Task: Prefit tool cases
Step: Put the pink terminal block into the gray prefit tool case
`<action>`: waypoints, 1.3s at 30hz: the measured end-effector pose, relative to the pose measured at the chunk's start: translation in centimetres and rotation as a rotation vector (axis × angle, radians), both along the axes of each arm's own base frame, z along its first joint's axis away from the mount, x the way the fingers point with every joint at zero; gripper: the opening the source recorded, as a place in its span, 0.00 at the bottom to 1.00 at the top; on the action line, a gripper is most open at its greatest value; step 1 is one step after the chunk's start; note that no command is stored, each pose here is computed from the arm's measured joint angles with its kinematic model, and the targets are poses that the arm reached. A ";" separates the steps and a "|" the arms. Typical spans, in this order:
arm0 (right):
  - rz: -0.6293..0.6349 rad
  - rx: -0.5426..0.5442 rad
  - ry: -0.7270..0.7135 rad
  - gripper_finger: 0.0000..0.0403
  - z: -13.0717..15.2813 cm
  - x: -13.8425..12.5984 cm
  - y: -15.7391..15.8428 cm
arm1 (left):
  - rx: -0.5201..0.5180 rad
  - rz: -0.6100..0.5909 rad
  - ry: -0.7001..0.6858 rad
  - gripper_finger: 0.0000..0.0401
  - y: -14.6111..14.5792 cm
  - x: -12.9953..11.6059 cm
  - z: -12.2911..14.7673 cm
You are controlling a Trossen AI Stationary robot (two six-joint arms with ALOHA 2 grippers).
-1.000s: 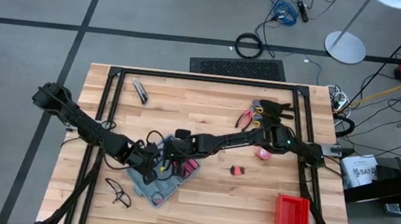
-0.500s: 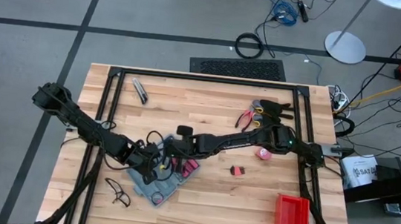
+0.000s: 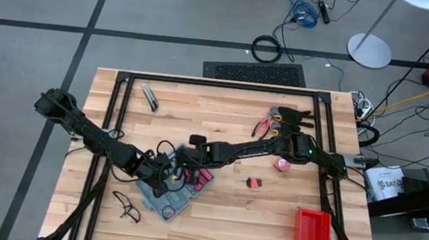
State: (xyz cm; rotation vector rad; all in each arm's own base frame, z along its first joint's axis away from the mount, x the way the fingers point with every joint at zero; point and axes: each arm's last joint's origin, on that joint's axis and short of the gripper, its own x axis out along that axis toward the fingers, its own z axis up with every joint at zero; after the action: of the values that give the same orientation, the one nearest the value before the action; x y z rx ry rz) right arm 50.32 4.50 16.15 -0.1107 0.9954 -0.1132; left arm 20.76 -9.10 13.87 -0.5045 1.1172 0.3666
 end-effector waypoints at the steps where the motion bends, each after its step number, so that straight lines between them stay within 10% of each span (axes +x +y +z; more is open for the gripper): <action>1: 0.008 0.009 -0.001 0.00 0.0 0.0 0.1 | 0.000 0.000 0.000 0.00 0.0 0.0 0.0; 39: 0.041 0.072 -0.008 0.00 -0.4 -0.3 1.1 | 0.009 -0.005 -0.003 0.00 0.0 0.0 0.0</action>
State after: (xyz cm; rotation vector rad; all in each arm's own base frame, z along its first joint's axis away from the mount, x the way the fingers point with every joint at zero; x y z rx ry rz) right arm 50.02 5.56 15.71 -0.0652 0.9876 -0.0399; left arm 20.76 -9.08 13.87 -0.4943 1.1135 0.3666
